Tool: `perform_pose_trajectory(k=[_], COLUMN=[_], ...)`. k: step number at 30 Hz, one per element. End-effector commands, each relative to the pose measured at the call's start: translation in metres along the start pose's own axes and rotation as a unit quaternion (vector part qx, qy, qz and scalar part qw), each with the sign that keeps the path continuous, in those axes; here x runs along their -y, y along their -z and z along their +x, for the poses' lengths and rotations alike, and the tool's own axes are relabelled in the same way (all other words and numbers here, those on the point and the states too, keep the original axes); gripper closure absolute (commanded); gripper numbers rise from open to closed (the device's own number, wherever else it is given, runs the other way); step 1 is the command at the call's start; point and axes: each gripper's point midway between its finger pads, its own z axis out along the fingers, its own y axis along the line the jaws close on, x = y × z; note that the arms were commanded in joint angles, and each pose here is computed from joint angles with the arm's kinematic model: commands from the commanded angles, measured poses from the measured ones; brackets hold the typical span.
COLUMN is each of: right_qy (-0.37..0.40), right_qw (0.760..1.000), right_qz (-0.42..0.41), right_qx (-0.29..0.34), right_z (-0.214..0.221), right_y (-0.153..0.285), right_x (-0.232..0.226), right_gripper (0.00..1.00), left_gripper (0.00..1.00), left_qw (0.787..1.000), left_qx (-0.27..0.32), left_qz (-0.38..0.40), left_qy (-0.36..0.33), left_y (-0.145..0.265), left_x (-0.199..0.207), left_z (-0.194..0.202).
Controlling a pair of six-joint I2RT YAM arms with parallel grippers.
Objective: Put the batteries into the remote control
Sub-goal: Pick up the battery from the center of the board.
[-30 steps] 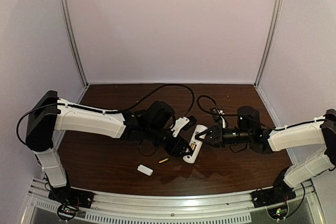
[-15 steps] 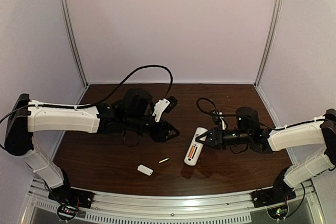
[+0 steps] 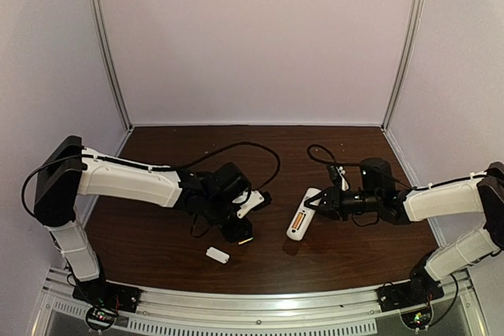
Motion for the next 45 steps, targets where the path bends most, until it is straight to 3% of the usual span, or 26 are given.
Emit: perform_pose_trajectory(k=[1,13,20,25,29,32,37,45], right_qy=[-0.008,-0.009,-0.008,-0.011,-0.011,-0.014,-0.020,-0.014], right_qw=[1.000,1.000,1.000,1.000,1.000,1.000,0.999,0.999], right_qz=[0.002,0.001,-0.002,0.001,-0.005,-0.007,-0.026,-0.048], right_qx=[-0.004,-0.006,-0.002,-0.001,0.000,0.001,0.000,0.000], right_z=[0.001,0.001,-0.001,-0.001,-0.001,-0.002,-0.002,-0.004], right_y=[0.001,0.002,0.004,0.006,0.007,0.008,0.008,0.011], right_x=[0.004,0.009,0.009,0.013,0.012,0.012,0.006,-0.006], right_gripper=[1.00,1.00,1.00,1.00,1.00,1.00,1.00,1.00], left_gripper=[0.68,0.74,0.83,0.95,1.00,1.00,1.00,1.00], left_qw=[0.998,0.994,0.989,0.992,0.997,0.993,0.954,0.911], left_qx=[-0.042,-0.095,-0.122,-0.118,-0.065,0.028,0.163,0.206], left_qz=[-0.023,-0.036,-0.034,-0.010,0.033,0.092,0.196,0.239], left_qy=[-0.033,-0.051,-0.072,-0.043,0.021,0.066,0.158,0.267], left_y=[-0.010,-0.032,-0.042,-0.047,-0.037,-0.013,0.047,0.072], left_x=[-0.004,-0.006,-0.006,0.003,0.012,0.027,0.048,0.050], left_z=[0.007,0.021,0.027,0.019,-0.012,-0.051,-0.112,-0.140])
